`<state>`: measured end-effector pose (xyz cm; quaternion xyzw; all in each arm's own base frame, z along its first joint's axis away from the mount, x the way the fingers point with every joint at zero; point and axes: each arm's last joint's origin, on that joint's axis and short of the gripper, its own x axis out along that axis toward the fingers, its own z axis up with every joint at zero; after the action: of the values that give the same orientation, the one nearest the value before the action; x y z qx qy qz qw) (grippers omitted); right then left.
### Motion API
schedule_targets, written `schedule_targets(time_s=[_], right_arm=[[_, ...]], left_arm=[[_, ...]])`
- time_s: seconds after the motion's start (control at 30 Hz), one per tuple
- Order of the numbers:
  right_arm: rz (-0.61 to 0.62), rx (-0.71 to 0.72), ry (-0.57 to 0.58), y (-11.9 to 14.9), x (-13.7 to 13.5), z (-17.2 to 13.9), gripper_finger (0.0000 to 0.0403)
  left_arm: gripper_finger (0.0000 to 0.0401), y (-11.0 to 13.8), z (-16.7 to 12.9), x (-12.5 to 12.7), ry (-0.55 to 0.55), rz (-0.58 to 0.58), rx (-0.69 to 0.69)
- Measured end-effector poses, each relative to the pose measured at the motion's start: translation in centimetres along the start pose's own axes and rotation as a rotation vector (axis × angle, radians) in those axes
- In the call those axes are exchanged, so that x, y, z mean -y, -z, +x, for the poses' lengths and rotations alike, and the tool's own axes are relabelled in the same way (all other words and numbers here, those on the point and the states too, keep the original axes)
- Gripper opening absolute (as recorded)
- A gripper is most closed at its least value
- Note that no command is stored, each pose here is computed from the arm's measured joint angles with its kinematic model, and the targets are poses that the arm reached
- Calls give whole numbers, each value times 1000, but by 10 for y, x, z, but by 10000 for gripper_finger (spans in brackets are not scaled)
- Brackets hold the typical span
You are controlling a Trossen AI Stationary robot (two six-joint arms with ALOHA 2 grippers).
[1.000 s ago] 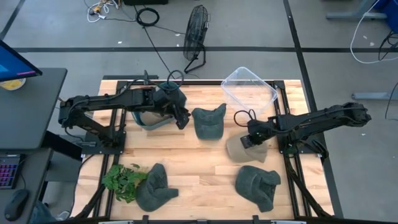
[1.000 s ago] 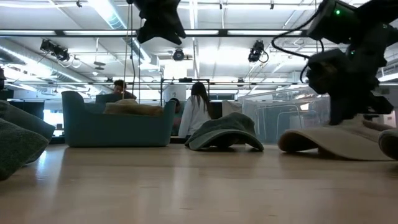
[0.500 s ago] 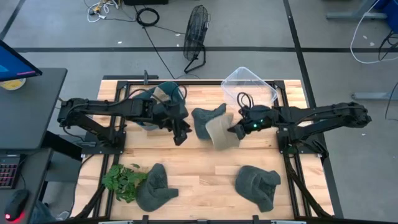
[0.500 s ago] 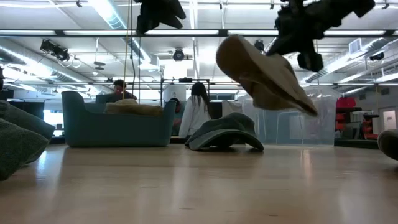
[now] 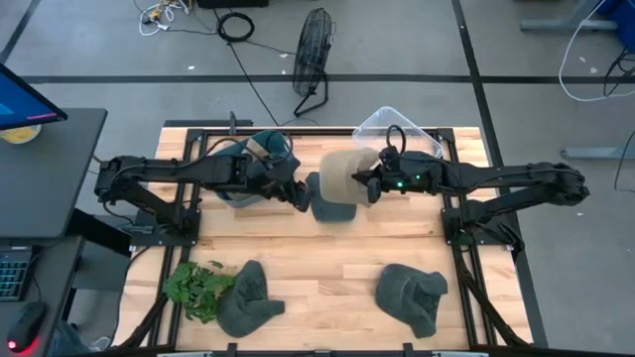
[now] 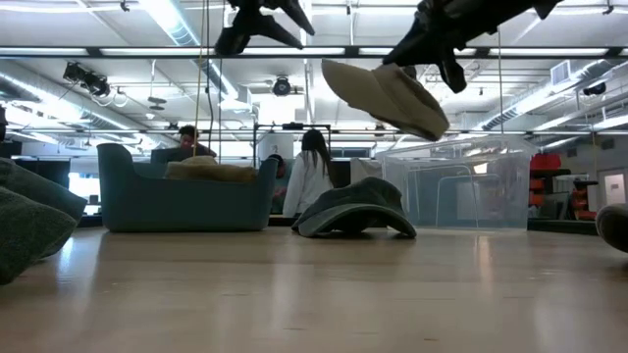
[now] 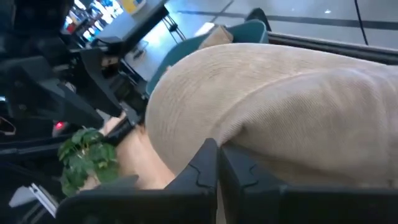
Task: Pick & Place hat
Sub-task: Put the brown cap into the blue bin
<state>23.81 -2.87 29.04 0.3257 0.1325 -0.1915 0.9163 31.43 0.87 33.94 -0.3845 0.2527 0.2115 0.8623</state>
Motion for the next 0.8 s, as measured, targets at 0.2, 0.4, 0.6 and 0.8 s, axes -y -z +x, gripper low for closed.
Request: schedule_targets(time_s=[0.2,0.4,0.6,0.8], right_arm=[[5,20,-29,-1,-3,5,1],[10,55,-55,-5,-5,5,1],[12,89,-85,-9,-8,4,1],[-13,56,-68,-6,-6,4,1]], left_arm=[[108,-7,7,-3,-6,0,35],[108,-10,13,-3,7,18,58],[108,-13,16,-6,-5,16,64],[108,-13,16,-7,-9,26,61]])
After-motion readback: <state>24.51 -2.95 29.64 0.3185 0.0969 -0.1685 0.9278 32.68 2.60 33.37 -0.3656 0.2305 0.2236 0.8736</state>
